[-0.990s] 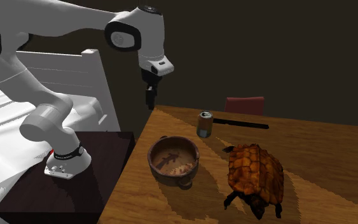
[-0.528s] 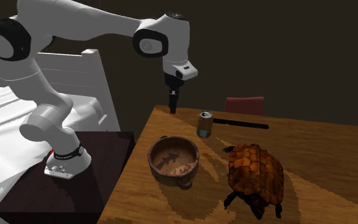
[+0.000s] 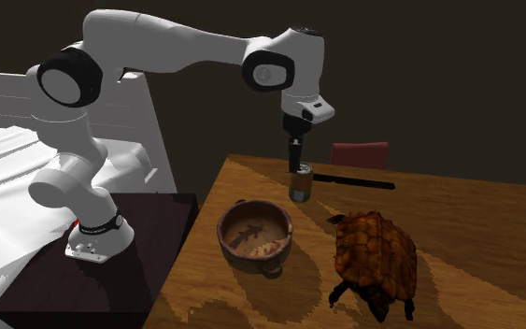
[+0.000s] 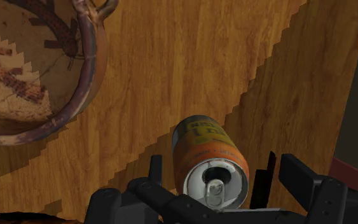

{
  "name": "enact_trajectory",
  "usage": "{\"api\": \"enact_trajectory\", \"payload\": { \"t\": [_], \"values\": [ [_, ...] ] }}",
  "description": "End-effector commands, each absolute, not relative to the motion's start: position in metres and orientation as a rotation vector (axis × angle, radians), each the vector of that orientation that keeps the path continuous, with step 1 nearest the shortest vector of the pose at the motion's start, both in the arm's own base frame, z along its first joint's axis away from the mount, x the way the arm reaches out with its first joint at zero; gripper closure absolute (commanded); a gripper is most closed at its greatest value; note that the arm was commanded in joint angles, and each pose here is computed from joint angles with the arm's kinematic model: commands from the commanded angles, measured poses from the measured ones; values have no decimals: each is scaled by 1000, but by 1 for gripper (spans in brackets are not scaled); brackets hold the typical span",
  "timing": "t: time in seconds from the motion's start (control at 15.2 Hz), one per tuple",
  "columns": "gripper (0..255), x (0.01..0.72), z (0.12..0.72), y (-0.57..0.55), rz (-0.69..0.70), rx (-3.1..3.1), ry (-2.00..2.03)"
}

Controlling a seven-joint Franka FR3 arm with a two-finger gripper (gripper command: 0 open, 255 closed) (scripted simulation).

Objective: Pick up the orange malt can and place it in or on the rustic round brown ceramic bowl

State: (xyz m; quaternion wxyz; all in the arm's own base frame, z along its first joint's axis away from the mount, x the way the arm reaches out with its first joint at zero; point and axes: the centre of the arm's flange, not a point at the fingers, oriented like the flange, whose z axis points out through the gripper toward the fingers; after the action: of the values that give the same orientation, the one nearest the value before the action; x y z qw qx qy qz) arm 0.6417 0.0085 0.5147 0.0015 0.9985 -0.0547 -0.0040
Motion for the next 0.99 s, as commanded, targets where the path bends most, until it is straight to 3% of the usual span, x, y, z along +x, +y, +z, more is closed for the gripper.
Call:
{"api": "enact_trajectory", "payload": {
  "t": [0.0, 0.92],
  "values": [
    [0, 659, 512, 9, -1, 3127, -185],
    [0, 659, 472, 8, -1, 3127, -185]
  ]
}}
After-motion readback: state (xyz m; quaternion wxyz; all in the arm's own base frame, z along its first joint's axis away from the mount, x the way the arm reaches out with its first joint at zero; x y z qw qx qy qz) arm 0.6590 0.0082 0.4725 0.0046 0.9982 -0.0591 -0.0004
